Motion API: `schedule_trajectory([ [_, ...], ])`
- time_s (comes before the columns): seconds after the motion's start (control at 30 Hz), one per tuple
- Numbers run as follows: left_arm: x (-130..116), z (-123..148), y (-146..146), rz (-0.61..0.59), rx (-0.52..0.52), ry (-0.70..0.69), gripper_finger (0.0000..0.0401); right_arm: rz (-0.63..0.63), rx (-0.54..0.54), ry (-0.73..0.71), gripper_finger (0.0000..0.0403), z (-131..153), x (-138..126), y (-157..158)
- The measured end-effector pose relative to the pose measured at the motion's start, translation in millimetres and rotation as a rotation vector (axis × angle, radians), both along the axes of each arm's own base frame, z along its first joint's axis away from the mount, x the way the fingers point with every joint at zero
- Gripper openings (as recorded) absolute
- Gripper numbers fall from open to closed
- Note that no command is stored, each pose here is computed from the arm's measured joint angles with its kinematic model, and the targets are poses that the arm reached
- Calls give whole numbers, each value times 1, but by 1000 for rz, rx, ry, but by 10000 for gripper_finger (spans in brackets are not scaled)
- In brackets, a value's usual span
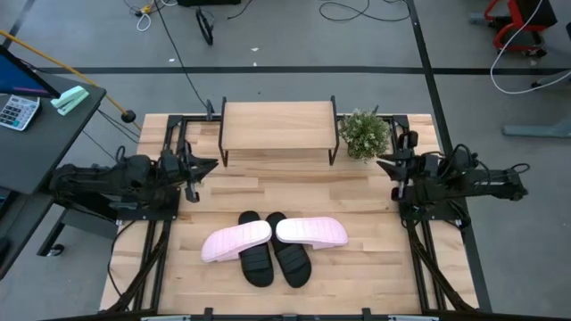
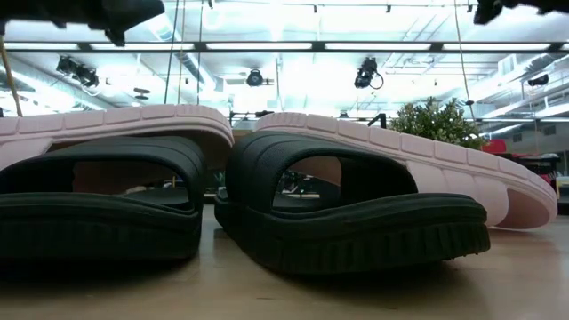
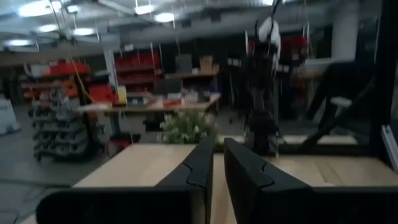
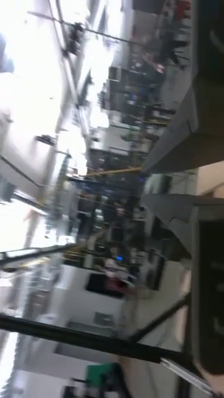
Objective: Pick and place slides into the shelf
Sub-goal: Put the right pink slide on the shelf
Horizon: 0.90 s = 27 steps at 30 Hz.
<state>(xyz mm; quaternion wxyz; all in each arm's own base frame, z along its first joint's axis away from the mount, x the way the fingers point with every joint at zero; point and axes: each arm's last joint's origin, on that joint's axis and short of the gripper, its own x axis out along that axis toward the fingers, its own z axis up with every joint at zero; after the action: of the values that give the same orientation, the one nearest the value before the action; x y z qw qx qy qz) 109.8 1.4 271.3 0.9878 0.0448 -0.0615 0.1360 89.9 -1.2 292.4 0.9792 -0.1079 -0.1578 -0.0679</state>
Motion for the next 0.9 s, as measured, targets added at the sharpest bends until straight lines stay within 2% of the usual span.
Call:
schedule_trajectory([
  [0.17,7,27,-1,-1,3,42,40,2,2,202,90,27,20,1],
  [0.37,16,50,-1,3,52,135,30,20,24,425,109,44,59,2],
  [0.47,18,62,-1,0,37,198,32,33,53,539,121,51,77,3],
  [0.7,22,72,-2,-2,20,395,56,34,213,744,146,67,106,7],
  [0.9,26,69,-4,-68,-26,467,92,52,325,855,153,73,121,18],
])
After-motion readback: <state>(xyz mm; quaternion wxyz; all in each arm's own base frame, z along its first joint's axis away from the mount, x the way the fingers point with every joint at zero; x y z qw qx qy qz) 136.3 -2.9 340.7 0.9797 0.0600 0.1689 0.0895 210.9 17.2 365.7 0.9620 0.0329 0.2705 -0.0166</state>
